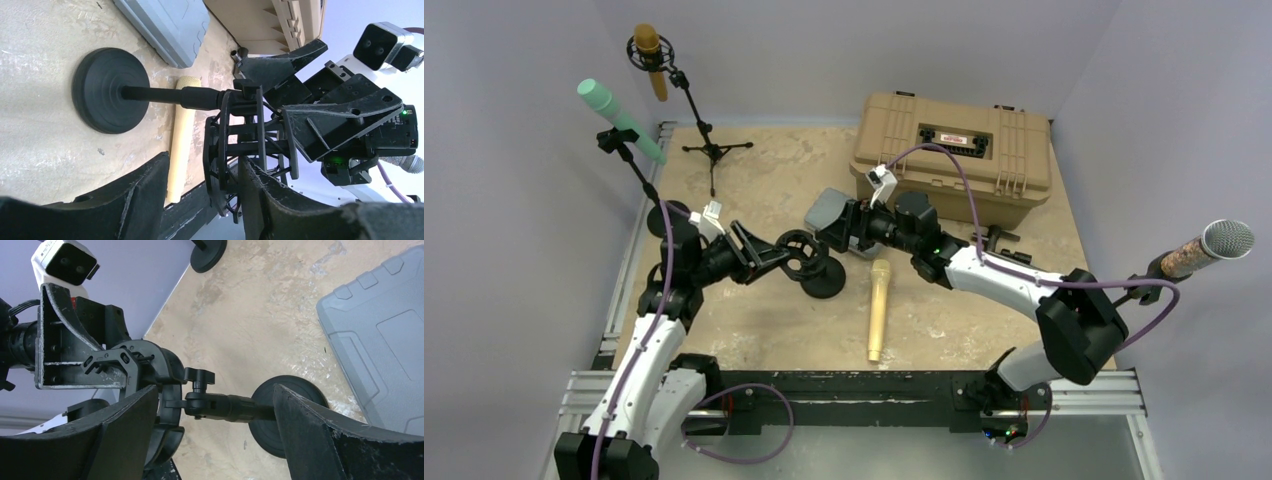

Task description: Remove the microphone from the stand

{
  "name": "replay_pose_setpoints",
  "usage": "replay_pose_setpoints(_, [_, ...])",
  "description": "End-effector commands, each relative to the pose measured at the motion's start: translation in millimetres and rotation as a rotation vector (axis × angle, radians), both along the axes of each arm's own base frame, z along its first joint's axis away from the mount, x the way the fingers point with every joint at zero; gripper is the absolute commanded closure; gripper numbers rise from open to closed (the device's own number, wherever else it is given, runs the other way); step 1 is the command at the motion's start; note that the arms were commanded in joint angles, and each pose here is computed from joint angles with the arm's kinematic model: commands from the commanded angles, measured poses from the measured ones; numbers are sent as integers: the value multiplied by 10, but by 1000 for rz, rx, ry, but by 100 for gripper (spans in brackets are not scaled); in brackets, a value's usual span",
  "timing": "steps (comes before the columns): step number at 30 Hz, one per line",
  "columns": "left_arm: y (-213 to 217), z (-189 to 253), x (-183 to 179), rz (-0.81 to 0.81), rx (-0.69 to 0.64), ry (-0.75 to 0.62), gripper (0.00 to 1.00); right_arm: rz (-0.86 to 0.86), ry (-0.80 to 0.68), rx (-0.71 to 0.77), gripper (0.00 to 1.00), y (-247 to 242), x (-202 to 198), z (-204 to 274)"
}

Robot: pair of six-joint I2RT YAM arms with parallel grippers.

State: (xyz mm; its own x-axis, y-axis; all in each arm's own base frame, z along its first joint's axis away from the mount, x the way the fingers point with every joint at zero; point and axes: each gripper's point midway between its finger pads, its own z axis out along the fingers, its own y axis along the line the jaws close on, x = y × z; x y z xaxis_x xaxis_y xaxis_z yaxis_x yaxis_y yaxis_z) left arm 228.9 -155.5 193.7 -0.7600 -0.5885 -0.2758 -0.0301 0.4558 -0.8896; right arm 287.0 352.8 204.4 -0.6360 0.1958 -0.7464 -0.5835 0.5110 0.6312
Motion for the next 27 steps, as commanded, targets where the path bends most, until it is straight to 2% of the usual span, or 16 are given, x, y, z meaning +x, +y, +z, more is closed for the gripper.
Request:
replay_pose_setpoints(1, [-38, 27, 14, -11, -30, -25, 50, -7, -26, -5, 17, 15, 47, 84])
replay_pose_setpoints(3, [-45, 17, 25, -9, -40, -20, 52, -4, -32, 0, 17, 3, 28, 111])
replay_pose_setpoints(7, [-81, 32, 56, -9, -86, -16, 62, -41, -56, 3, 17, -104, 5, 236])
replay_pose_setpoints(10, [-94, 53, 67, -12, -100, -26, 79, -80, -60, -21, 17, -218, -11, 220])
replay_pose_setpoints(13, [-96, 98, 79, -13, -101, -41, 100, -101, -61, -33, 17, -317, -61, 207])
replay_pose_setpoints(21, [-93, 588, 212, -9, -111, -127, 100, -165, -92, -75, 16, -666, -239, 281])
replay_pose_setpoints(27, [86, 917, 466, 95, 3, -123, 100, -207, -106, -56, 15, -932, -435, 386])
